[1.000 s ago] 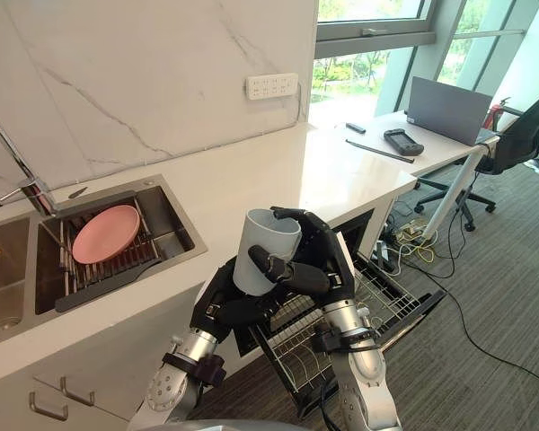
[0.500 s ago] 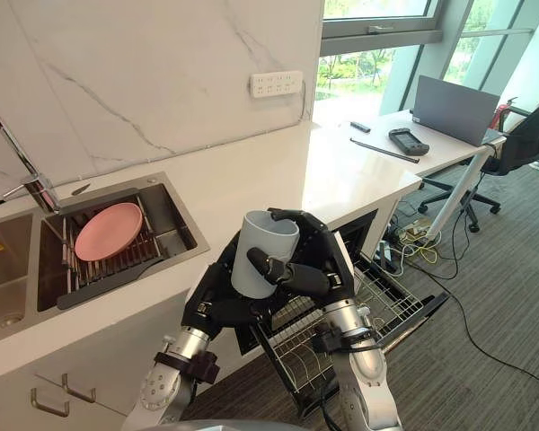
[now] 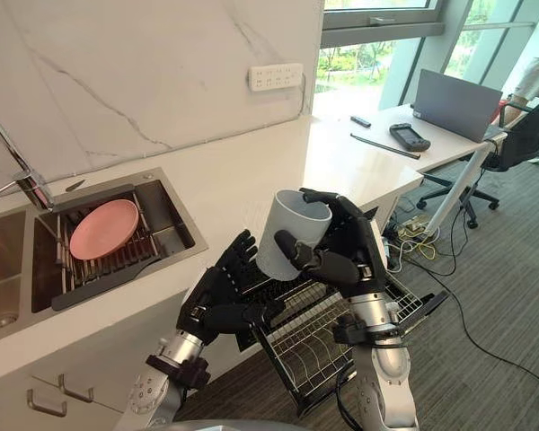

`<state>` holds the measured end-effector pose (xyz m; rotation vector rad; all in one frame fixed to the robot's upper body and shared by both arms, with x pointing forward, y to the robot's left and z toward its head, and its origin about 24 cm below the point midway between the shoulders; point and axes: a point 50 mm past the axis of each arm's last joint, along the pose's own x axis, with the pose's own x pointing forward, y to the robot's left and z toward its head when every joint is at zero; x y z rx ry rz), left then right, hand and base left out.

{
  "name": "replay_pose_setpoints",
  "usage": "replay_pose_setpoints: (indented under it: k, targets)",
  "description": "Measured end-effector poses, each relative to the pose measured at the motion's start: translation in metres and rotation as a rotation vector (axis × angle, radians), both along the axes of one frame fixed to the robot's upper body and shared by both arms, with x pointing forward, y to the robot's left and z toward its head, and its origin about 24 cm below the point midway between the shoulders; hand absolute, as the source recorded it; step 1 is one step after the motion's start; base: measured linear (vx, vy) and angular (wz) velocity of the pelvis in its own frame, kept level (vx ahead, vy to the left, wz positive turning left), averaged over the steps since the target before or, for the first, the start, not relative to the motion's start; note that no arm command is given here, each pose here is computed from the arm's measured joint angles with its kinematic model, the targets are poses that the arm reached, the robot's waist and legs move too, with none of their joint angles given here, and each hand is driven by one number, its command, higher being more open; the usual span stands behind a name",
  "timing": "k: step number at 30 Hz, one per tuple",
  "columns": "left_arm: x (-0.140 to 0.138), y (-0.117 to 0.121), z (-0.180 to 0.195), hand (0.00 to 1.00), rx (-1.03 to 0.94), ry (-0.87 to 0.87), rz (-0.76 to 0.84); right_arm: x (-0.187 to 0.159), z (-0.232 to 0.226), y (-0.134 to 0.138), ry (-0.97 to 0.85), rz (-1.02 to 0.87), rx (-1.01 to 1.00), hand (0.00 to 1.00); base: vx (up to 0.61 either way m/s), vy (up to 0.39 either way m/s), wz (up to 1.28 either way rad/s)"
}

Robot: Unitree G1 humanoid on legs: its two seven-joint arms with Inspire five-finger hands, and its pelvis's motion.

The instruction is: Walk over to the sink, pick up the cup, carry it to the dishwasher, place the cup inside the dishwasher, then close the dishwasher door

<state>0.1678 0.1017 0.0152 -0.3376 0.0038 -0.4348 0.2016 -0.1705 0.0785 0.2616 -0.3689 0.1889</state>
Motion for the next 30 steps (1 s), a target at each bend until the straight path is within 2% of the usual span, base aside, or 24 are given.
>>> replay_pose_setpoints:
  k: [7,13,20,25,30]
  targets:
    - [-0.015,-0.015,-0.023,1.0,0.078,0.113,-0.152,0.0,-0.002,-0.005,0.02,0.016,-0.034,0.0,0.0,0.007,-0.05]
    - [-0.03,-0.006,-0.053,1.0,0.152,0.273,-0.135,-0.002,-0.018,-0.011,0.101,0.01,-0.076,0.0,0.0,0.002,-0.02]
    - [-0.055,0.033,-0.092,1.0,0.262,0.493,0.06,-0.012,-0.044,-0.018,0.23,0.012,-0.159,0.0,0.0,0.0,0.02]
    - [-0.073,0.065,-0.114,1.0,0.335,0.613,0.209,-0.024,-0.085,-0.024,0.419,-0.004,-0.21,0.0,0.0,0.005,0.1]
    - [-0.088,0.081,-0.124,1.0,0.366,0.677,0.278,-0.037,-0.109,-0.027,0.542,-0.013,-0.296,0.0,0.0,0.017,0.16]
